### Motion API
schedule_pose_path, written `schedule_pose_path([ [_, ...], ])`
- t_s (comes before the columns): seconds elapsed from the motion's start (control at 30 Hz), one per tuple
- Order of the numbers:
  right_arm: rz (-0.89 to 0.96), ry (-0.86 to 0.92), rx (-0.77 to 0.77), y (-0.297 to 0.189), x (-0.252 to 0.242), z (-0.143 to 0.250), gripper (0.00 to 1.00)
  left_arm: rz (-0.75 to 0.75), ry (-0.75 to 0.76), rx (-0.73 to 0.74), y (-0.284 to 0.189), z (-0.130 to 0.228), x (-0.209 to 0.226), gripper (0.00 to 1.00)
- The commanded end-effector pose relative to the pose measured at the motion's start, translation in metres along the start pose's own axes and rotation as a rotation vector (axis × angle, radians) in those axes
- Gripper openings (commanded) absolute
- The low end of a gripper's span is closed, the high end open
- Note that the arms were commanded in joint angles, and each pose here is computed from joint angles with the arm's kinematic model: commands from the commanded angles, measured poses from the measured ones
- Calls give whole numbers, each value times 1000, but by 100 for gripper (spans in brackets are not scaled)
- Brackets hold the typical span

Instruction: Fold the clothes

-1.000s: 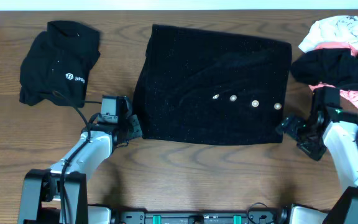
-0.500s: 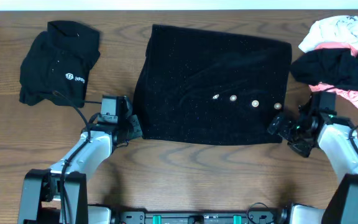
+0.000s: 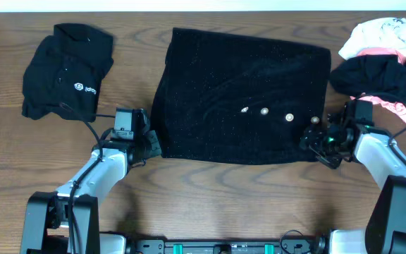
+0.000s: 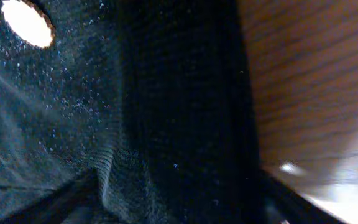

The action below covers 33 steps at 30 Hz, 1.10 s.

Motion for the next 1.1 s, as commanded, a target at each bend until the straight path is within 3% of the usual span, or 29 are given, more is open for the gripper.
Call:
schedule_pose_path([
  [0.0,-7,-12,88,15,0,16,63,0,4,19,2,4,1,14],
  [0.07,-5,-19,92,15,1,18,40,0,4,19,2,4,1,9],
  [0.13,-6,-19,93,15,1,18,2,0,4,18,2,4,1,6],
  [0.33,-40,-2,111,1,13,11,1,13,14,-29,-13,-8,-5,6],
  [0.63,-72,-85,55,-67,49,2,1,76,62,-262,-84,-28,-25,6],
  [1.07,-142,-146,-71,-143,59,40,1,116,43,-376,-154,5,-30,6],
])
Point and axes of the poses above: each gripper's point midway between its finger pads, its own y axis out along the fingers, its own x axis along the line the jaws close on, z = x × y, the point moved 6 cm from there along -y, back along the fingers, and after that the axes turned 9 degrees about y, right-handed, at the moved point
